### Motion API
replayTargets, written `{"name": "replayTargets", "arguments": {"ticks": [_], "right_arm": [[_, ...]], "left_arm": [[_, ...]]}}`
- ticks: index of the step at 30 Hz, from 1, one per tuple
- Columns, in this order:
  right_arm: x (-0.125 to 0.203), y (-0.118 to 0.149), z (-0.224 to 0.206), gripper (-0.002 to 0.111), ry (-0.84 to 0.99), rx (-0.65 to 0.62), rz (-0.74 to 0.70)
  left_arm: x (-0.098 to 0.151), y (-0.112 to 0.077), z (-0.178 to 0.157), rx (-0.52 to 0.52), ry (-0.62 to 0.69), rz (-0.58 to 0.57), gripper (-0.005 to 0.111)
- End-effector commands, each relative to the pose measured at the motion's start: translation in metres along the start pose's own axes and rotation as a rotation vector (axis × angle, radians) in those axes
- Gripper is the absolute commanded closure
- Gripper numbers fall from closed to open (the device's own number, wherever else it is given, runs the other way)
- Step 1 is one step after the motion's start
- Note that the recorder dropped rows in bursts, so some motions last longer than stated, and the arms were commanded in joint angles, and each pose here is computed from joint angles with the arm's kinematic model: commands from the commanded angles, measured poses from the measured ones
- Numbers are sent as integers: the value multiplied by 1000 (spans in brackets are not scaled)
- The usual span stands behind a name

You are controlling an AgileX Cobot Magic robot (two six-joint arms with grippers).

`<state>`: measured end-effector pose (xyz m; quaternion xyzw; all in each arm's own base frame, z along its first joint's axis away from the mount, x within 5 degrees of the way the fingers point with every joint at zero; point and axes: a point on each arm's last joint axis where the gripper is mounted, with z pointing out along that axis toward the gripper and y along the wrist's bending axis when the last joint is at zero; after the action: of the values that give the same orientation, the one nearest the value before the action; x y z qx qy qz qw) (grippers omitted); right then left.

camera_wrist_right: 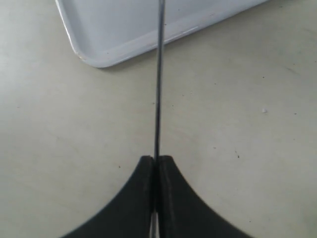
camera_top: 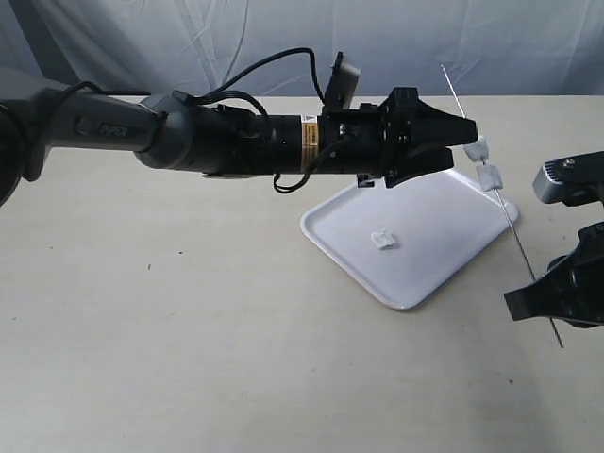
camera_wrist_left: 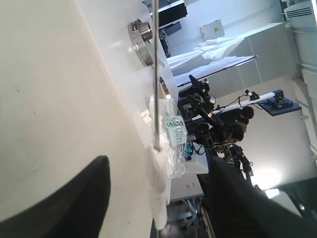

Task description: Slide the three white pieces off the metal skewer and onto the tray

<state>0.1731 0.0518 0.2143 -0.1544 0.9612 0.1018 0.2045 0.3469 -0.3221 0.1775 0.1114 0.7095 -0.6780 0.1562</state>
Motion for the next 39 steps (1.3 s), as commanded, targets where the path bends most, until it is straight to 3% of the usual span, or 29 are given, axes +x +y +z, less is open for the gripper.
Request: {"name": "replayTargets", "arguments": {"ticks": [1, 15, 20, 27, 30, 35, 39], "right_arm": [[-3, 0, -1, 109, -17, -2, 3], [-2, 0, -1, 109, -5, -2, -7], [-2, 0, -1, 109, -5, -2, -7], [-2, 0, -1, 109, -4, -1, -9], [-2, 0, -1, 109, -10, 1, -8], [-1, 0, 0, 109, -2, -1, -7], [11, 1, 5, 109, 61, -13, -3]], "left_arm": [[4, -8, 8, 14, -7, 28, 53], [8, -8, 18, -11, -13, 34, 54], [8, -8, 18, -17, -13, 35, 83], [8, -8, 18, -20, -14, 35, 87], [8, -7, 18, -21, -11, 38, 106], [5, -9, 17, -8, -44, 17, 107], [-19, -12, 6, 34, -159, -2, 107]]}}
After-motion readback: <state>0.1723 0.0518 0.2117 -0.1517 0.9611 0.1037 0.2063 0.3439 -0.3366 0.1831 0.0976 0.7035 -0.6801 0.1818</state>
